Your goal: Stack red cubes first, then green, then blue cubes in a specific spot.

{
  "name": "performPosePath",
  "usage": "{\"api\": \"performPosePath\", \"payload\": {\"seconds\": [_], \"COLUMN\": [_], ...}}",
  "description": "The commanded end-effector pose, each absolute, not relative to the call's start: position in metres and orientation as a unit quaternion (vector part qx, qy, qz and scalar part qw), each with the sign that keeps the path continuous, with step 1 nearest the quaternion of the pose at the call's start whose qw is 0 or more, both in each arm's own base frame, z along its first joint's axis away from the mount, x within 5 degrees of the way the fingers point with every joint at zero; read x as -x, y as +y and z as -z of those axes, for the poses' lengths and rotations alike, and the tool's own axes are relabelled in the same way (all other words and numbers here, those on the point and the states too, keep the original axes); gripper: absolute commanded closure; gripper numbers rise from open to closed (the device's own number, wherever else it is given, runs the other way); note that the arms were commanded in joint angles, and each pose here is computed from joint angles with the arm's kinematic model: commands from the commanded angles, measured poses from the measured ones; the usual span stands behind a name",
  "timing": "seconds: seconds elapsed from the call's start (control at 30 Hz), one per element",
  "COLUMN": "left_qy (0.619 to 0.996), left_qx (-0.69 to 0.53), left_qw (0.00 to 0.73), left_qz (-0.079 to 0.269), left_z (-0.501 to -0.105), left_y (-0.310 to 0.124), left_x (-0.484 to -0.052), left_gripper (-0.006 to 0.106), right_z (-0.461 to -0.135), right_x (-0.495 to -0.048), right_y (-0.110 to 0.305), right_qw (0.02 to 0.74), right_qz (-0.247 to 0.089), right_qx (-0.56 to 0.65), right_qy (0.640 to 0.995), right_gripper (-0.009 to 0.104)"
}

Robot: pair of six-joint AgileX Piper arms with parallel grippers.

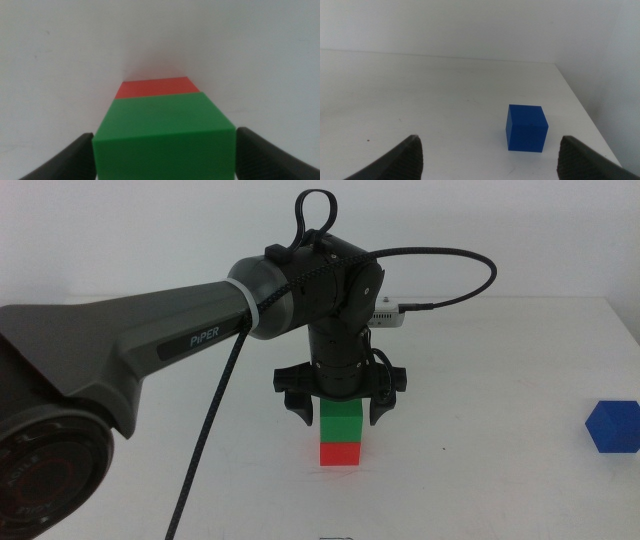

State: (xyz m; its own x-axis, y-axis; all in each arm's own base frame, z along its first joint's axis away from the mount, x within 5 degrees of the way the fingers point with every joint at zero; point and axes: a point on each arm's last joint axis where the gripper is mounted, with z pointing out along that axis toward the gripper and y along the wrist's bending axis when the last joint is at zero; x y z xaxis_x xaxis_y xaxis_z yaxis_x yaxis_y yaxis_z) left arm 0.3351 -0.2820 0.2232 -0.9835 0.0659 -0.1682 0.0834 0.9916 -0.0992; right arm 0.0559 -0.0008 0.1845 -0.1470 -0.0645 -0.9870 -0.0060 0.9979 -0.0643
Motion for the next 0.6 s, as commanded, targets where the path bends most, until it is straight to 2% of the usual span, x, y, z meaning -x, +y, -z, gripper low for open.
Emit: {"api": "performPosePath", "payload": {"seconds": [0.0, 0.3, 0.57], "left_qy": [0.987, 0.979, 0.964], "left_qx": [-0.039, -0.033, -0.054], "left_qw": [0.127, 0.178, 0.247], "left_qz": [0.089, 0.098, 0.078], "left_z": [-0.264, -0.304, -0.365], "left_y": [-0.28, -0.266, -0.233], "left_x": [-0.33, -0.321, -0.298], "left_gripper": [0.007, 0.007, 0.007], "right_z": [-0.198, -0.198, -0.198], "right_x": [-0.054, -0.054, -0.054], "right_y": [0.0, 0.0, 0.0], "right_qw": [0.695, 0.695, 0.695], "right_qz": [0.026, 0.026, 0.026], "right_qx": [0.029, 0.029, 0.029], "right_qy": [0.718, 0.718, 0.718], "right_gripper": [0.001, 0.001, 0.001]}}
